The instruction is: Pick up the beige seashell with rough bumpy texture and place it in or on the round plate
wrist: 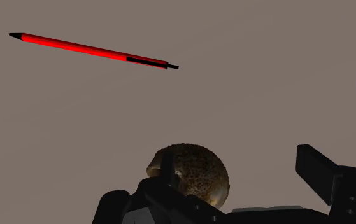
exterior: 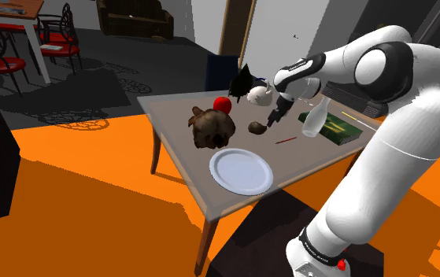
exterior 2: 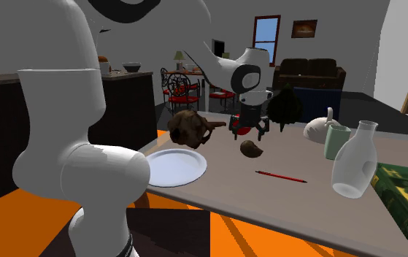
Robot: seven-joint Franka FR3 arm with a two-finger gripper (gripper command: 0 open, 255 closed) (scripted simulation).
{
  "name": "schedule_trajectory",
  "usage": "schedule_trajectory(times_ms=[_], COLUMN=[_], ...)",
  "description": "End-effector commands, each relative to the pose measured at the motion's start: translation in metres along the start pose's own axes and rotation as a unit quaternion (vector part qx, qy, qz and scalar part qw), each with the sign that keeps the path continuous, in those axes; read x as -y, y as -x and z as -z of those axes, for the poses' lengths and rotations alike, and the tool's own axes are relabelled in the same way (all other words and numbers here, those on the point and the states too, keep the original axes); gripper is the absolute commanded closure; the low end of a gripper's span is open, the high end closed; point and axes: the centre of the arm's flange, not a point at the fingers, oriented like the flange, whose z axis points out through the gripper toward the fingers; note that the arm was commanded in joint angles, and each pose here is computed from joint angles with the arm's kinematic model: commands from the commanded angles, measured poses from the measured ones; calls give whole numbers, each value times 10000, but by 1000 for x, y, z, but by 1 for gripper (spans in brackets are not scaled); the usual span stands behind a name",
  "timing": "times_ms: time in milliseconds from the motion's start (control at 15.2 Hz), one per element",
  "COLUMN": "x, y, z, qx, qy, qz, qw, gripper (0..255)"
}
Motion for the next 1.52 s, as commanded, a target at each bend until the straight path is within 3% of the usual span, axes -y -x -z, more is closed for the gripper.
schedule_trajectory(times_ms=[0, 330, 792, 858, 1452], x=[-2, -2, -2, -2, -2], y=[0, 0, 0, 0, 0], z=[-12, -36, -36, -36, -36], qx=[-9, -9, -9, -9, -9], qy=[4, 4, 4, 4, 4], qz=[0, 0, 0, 0, 0], qw=[10000, 10000, 10000, 10000, 10000], gripper=[0, 0, 0, 255, 255])
